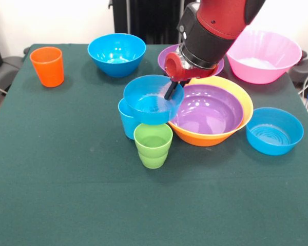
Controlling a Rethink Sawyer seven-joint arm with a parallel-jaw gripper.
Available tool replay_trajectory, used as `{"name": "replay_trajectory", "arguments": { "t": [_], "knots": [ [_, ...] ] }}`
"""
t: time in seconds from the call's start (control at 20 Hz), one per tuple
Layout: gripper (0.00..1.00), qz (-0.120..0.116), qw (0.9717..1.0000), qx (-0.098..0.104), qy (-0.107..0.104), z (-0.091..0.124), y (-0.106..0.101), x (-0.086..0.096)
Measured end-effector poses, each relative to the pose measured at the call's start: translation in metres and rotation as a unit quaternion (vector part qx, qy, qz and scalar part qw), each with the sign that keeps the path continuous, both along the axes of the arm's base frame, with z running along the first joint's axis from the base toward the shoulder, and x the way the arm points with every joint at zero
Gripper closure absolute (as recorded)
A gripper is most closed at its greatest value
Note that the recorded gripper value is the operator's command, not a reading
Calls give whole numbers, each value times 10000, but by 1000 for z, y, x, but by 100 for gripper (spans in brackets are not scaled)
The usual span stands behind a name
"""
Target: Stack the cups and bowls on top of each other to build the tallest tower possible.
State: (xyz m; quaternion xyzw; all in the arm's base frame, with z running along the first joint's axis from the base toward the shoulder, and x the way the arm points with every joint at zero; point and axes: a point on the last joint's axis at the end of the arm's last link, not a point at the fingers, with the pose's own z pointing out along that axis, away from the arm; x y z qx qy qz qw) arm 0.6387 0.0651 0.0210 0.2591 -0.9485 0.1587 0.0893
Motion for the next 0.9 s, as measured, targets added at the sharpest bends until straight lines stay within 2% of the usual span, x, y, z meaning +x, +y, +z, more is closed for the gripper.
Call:
{"name": "replay_trajectory", "arguments": {
  "t": [0.55, 0.9],
  "knots": [
    [100, 116, 9994, 42, -321, -1, 1, 9],
    [100, 119, 9994, 42, -327, -1, 1, 9]
  ]
}}
